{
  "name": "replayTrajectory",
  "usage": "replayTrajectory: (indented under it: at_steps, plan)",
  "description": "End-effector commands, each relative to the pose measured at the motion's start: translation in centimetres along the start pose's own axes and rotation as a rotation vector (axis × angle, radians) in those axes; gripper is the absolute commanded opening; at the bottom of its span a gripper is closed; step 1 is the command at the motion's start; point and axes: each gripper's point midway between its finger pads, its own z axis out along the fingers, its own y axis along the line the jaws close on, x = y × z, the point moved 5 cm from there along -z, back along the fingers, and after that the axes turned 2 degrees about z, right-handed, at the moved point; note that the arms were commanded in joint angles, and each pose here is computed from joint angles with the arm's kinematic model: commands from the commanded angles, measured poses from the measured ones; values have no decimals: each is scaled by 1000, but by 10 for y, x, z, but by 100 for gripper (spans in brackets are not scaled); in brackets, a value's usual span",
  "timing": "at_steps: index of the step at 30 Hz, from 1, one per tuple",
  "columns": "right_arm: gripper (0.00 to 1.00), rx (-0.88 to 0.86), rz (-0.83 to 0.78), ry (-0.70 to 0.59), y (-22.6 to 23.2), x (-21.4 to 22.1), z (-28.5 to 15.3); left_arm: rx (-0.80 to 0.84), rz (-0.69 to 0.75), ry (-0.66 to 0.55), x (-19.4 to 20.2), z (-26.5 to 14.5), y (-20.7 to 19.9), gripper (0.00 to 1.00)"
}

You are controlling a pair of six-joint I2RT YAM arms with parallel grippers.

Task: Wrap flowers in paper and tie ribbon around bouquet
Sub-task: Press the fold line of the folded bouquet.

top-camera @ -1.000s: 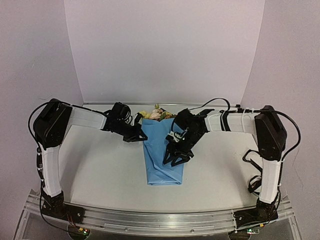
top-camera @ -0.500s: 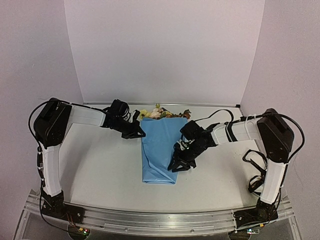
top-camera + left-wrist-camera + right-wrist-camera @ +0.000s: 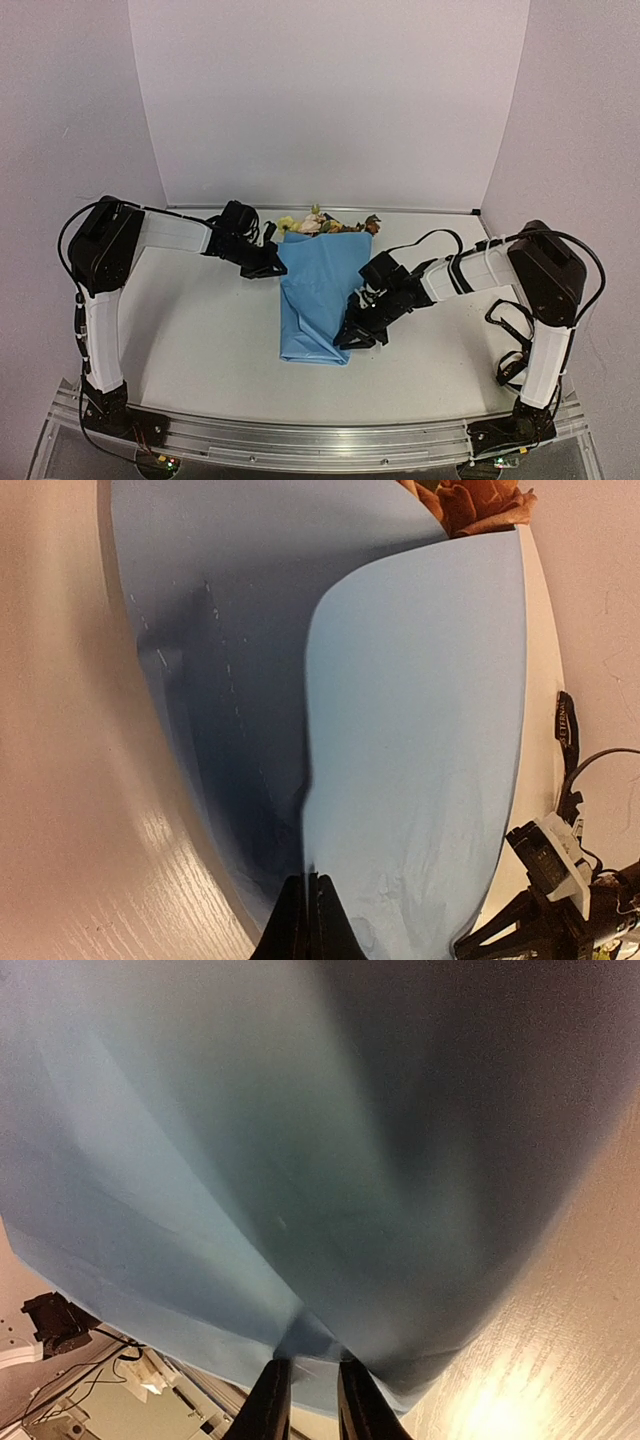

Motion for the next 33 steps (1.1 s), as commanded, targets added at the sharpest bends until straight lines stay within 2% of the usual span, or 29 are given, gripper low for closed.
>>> replayTrajectory:
  at_steps: [1, 9, 25, 29, 33]
  plan:
    - [16, -52, -42, -27, 23, 3, -10, 17, 22, -41, -9, -5, -5, 0]
    - [2, -64, -59, 9, 35, 7, 1, 71, 42, 3, -4, -7, -12, 0]
    - [0, 58, -4, 75, -15, 25, 35, -14, 21, -18, -7, -13, -6, 1]
    - [0, 62, -8, 75, -16, 24, 37, -32, 35, -46, -10, -27, -11, 12]
    - [0, 61, -5, 76, -16, 23, 37, -75, 61, -116, -17, -58, -28, 46]
